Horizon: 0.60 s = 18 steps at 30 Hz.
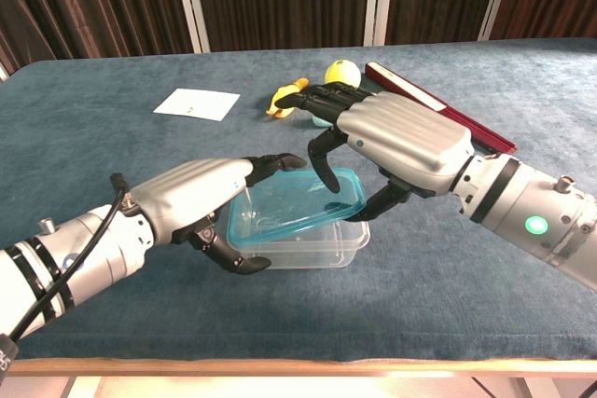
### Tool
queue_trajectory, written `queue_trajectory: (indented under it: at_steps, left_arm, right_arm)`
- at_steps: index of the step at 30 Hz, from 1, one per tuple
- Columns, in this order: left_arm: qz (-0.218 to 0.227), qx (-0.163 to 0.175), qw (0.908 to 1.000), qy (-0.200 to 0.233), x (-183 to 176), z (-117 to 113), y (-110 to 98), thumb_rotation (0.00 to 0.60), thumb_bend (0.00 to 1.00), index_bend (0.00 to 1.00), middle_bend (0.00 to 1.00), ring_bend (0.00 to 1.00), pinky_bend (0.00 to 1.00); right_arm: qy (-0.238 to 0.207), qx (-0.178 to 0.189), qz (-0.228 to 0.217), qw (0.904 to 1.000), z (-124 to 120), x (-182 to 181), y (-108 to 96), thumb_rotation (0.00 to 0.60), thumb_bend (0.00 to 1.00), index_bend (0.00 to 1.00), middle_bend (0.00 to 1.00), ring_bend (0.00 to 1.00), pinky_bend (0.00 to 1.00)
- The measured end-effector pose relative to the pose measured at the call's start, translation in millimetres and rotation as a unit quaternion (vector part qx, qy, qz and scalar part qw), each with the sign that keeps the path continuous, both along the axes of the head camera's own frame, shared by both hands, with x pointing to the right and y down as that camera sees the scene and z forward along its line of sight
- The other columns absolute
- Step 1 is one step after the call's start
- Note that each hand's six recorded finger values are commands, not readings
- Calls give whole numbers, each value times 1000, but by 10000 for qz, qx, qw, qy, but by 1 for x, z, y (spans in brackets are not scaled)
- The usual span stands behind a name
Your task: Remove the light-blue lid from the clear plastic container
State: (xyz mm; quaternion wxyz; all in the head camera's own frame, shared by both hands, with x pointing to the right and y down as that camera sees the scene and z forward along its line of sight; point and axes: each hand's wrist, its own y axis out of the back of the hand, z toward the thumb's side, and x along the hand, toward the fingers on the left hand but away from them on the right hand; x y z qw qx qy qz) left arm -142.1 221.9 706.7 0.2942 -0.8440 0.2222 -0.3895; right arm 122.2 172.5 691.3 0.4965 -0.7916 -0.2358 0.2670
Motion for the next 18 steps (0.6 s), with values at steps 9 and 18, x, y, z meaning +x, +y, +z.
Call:
queue_trajectory:
  at_steps: [9, 18]
  left_arm:
    - [-86, -54, 9998, 173, -1, -3, -1, 600, 325, 0, 540, 359, 400]
    - [-232, -107, 9984, 511, -1, -8, -4, 600, 318, 0, 35, 0, 141]
  right_arm:
    - [5, 25, 74, 10000, -2, 1, -2, 600, 1000, 787, 185, 0, 0]
    - [7, 44, 103, 9999, -1, 0, -1, 600, 1000, 778, 185, 0, 0]
